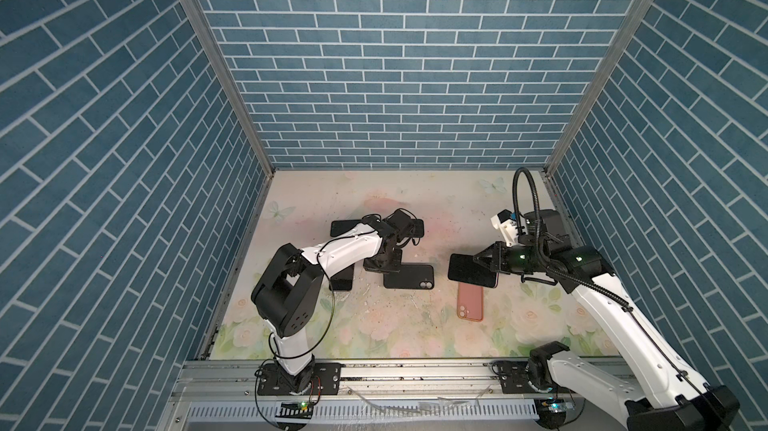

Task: Put the phone into the phone case

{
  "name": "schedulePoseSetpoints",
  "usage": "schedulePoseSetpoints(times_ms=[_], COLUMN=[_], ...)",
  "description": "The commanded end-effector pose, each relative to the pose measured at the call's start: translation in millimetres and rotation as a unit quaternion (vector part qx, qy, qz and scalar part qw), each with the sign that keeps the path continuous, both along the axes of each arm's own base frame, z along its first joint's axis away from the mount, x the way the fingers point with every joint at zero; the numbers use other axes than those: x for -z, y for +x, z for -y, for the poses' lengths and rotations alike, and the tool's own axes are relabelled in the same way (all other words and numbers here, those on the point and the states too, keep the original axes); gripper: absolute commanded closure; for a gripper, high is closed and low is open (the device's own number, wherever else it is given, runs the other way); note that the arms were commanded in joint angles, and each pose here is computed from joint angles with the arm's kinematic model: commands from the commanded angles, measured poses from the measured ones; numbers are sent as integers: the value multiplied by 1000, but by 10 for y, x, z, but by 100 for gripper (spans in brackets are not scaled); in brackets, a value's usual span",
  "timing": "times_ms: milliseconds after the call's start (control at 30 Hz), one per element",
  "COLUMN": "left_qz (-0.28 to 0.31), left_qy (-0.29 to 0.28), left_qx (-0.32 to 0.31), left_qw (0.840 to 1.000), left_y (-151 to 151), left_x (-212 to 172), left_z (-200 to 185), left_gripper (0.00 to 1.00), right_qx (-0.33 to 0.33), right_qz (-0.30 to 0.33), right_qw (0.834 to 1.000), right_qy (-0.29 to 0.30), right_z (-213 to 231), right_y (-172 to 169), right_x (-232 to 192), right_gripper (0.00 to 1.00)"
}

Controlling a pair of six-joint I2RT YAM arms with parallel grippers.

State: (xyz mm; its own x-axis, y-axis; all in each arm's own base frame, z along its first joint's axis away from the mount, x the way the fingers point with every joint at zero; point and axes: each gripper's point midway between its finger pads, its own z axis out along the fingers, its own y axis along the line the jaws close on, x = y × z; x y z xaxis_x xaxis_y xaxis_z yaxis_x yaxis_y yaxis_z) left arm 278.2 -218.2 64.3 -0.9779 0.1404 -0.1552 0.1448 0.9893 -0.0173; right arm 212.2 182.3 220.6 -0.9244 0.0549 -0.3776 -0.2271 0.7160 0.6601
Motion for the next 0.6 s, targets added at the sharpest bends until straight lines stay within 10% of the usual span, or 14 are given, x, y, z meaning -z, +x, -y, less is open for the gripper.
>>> schedulePoseSetpoints(times_ms=[0, 367, 567], left_qz=[-4, 18, 64], left_qy=[-2, 9, -7], left_qx=[24, 30, 15], left_qw=[1000, 999, 998], left_y=[18, 93, 229], left_x=[90, 174, -100], left_z=[18, -27, -45], left_gripper=[100, 98, 66], right_qx=[-3, -18, -33], right_qz=[6, -23, -31], right_qw=[999, 998, 997], right_qy=[49, 56, 59], right_z=[-144, -229, -293], right_y=[79, 102, 156], right_x=[-111, 13, -9], right_gripper=[100, 100, 100])
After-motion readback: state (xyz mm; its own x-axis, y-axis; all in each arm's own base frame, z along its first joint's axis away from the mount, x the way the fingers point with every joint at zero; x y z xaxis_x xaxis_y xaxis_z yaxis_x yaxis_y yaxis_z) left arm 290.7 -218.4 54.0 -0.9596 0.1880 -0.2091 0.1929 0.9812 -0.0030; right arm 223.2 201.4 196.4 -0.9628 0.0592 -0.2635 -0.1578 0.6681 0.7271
